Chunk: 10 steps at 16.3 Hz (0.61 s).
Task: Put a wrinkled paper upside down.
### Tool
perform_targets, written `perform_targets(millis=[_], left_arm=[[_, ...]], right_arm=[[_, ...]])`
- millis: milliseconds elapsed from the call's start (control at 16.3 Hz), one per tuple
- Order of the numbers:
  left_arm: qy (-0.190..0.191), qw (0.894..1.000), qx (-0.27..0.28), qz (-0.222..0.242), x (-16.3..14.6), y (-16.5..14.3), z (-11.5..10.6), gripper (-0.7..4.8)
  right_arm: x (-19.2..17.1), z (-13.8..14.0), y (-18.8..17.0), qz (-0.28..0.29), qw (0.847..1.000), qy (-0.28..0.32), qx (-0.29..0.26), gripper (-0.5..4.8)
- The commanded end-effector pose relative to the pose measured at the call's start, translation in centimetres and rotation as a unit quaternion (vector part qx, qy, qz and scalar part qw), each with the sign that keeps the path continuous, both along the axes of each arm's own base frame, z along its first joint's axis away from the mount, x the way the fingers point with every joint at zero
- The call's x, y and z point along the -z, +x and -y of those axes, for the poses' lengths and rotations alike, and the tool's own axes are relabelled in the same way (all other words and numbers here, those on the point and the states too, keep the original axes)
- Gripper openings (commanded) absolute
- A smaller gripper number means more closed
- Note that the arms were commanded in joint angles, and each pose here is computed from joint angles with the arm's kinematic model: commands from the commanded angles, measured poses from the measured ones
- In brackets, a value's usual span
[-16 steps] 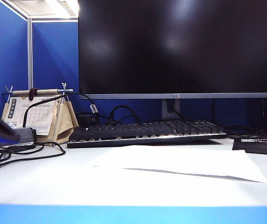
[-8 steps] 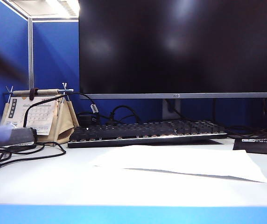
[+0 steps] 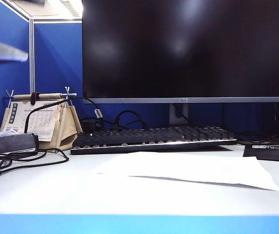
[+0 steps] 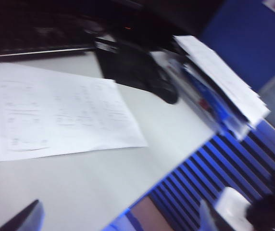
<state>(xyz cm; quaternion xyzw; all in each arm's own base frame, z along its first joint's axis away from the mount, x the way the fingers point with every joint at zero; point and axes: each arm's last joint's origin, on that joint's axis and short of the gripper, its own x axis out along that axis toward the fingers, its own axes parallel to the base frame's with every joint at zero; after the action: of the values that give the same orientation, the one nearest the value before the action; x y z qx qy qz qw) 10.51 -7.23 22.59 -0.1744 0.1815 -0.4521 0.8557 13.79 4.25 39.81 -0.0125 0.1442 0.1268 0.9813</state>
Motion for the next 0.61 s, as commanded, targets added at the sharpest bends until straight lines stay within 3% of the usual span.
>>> perform_targets(millis=[61,122,245,306,490,612], left_arm=[[-0.003,0.999,0.034,0.0,-0.2,-0.2,0.1,4.26],[-0.002,0.999,0.034,-0.002,-0.2,-0.2,0.1,4.26],[-0.003,0.999,0.033,-0.001,-0.2,-0.2,0.1,4.26],[0.004,0.999,0.03,0.01,-0.2,-0.2,0.1,4.26],[0.017,0.999,0.029,0.016,0.0,-0.1,0.1,4.26],[0.025,0.999,0.031,0.014,0.2,-0.1,0.1,4.26]], right_arm=[[2.8,5.4,7.4,-0.141,0.975,0.156,-0.071,2.04],[3.8,7.4,9.2,-0.162,0.963,0.211,-0.055,2.26],[6.4,10.9,12.1,-0.189,0.95,0.25,-0.003,2.35],[8.9,11.6,14.1,-0.23,0.937,0.264,0.005,2.35],[14.1,10.3,17.8,-0.317,0.908,0.272,-0.016,2.35],[16.9,8.5,19.7,-0.351,0.908,0.228,-0.005,2.48]])
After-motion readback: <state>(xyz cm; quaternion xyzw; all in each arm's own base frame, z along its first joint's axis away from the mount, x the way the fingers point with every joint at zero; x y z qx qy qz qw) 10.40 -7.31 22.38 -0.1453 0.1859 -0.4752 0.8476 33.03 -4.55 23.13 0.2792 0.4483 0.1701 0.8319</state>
